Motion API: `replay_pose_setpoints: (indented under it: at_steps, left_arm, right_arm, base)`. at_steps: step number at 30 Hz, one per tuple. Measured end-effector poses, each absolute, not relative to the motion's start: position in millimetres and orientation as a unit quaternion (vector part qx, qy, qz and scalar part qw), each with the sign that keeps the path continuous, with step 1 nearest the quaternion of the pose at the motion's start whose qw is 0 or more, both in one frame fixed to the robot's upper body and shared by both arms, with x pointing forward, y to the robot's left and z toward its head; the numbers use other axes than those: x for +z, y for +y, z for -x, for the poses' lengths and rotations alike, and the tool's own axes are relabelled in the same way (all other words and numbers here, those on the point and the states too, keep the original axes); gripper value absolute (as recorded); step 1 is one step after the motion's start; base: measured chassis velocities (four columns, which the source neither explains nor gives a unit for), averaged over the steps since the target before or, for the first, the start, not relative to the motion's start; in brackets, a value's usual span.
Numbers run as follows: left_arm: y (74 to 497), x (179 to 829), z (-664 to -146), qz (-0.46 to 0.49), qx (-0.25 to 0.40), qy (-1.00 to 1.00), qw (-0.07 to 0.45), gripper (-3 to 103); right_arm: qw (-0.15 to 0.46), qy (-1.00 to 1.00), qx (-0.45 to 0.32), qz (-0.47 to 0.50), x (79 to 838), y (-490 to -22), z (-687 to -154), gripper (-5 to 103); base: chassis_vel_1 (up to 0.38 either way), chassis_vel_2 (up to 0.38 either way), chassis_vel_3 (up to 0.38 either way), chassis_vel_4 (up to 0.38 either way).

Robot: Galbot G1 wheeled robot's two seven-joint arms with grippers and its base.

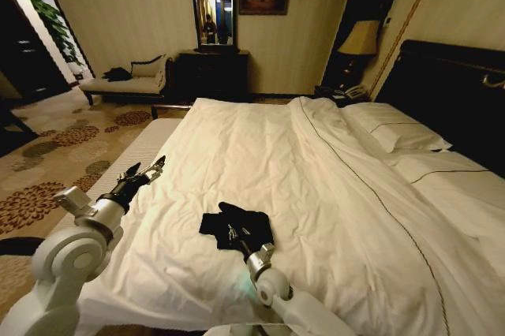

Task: Fold the clothes on the bed.

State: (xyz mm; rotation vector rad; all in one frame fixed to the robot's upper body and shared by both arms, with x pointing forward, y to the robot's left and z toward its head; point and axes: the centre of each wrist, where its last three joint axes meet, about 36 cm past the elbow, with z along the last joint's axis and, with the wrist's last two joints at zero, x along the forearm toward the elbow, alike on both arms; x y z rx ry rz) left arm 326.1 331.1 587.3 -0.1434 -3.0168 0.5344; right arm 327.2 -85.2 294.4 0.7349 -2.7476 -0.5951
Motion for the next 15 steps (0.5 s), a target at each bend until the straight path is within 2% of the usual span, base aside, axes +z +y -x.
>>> replay_pose_setpoints:
  at_steps: [2,5,8,9,12,15]
  left_arm:
    - [331,587,-326,0.046,0.174,-0.983,0.037,100]
    - [332,588,-326,0.046,0.174,-0.983,0.036,100]
    - [332,588,-326,0.045,0.173,-0.983,0.036,100]
    - [332,588,-326,0.045,0.173,-0.983,0.036,100]
    - [332,588,-325,0.045,0.172,-0.983,0.037,100]
    - [332,588,-324,0.045,0.172,-0.983,0.037,100]
  right_arm:
    - [0.099,-0.939,-0.201,-0.262,298,-91,-325,27]
    - [0.079,-0.938,-0.191,-0.277,298,-101,-326,33]
    - [0.052,-0.936,-0.190,-0.290,301,-114,-327,49]
    - [0.052,-0.936,-0.190,-0.290,301,-114,-327,49]
    - [0.013,-0.930,-0.194,-0.312,305,-132,-327,65]
    - [-0.007,-0.926,-0.203,-0.319,310,-140,-328,70]
  base:
    - [0.000,0.000,0.000,0.000]
    - [0.000,0.000,0.000,0.000]
    - [0.000,0.000,0.000,0.000]
    - [0.000,0.000,0.000,0.000]
    - [0.000,0.000,0.000,0.000]
    - [0.000,0.000,0.000,0.000]
